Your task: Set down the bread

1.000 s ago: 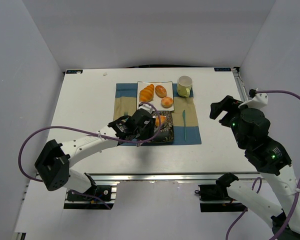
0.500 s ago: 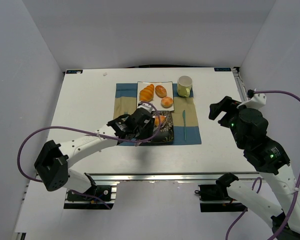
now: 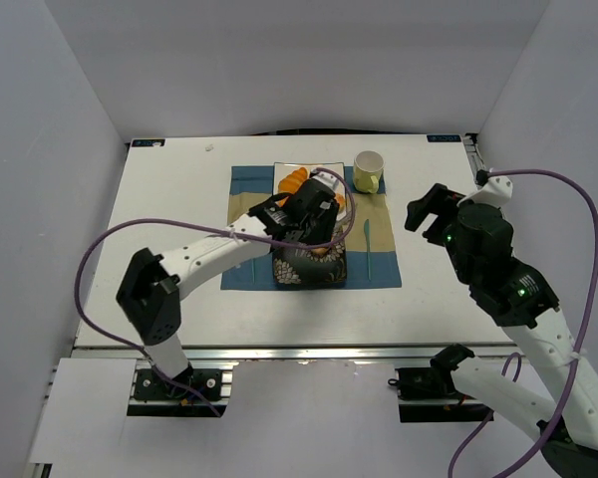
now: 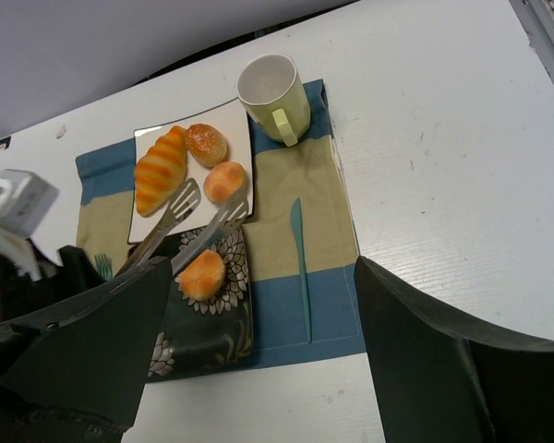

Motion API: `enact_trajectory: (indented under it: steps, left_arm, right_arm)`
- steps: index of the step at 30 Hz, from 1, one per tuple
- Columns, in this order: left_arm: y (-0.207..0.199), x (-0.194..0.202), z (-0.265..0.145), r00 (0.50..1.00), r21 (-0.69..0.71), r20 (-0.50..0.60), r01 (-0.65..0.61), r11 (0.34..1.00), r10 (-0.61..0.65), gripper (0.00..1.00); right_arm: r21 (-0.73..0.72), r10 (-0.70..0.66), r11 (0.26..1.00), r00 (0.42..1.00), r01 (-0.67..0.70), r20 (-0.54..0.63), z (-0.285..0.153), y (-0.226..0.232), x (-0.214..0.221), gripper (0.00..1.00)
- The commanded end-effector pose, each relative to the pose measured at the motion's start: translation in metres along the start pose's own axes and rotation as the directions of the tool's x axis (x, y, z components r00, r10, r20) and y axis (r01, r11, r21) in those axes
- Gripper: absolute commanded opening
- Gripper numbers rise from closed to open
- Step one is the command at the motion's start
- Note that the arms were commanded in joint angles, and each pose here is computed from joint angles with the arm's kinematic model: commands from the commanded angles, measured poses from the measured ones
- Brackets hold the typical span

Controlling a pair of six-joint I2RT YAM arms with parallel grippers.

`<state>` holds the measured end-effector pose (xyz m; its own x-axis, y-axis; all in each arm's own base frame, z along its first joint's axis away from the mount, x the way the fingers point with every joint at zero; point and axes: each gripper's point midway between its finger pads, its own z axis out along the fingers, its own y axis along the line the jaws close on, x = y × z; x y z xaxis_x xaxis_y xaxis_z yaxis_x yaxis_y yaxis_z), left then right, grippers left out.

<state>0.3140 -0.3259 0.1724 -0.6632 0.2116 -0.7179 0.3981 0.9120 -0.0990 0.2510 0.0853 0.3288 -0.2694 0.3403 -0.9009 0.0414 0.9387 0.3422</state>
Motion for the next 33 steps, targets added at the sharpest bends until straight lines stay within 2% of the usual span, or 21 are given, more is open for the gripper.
enact_trajectory:
  steps: [1,9,20,30,33]
  left_arm:
    - [0.015,-0.011,0.015,1.0,-0.021,-0.016,-0.024,0.999,0.024,0.64]
    - [0.037,-0.023,0.036,1.0,-0.021,-0.021,-0.004,1.0,0.003,0.63]
    - [0.031,-0.018,0.055,0.999,0.046,-0.042,0.012,0.999,-0.01,0.63]
    - [0.039,-0.02,0.077,0.998,0.038,-0.057,0.027,0.999,-0.025,0.62]
    - [0.044,-0.02,0.081,0.998,0.031,-0.064,0.03,0.999,-0.028,0.59]
  right_arm:
    - [-0.04,0.038,0.999,0.996,-0.035,0.076,0.0,0.016,-0.03,0.86]
    - [-0.054,0.026,0.998,0.997,-0.022,0.071,0.011,0.024,-0.029,0.86]
    - [-0.055,0.023,0.998,0.998,-0.02,0.061,0.018,0.027,-0.024,0.86]
    - [-0.058,0.021,0.998,0.998,-0.018,0.059,0.02,0.029,-0.024,0.86]
    - [-0.061,0.017,0.998,0.998,-0.013,0.057,0.021,0.031,-0.023,0.86]
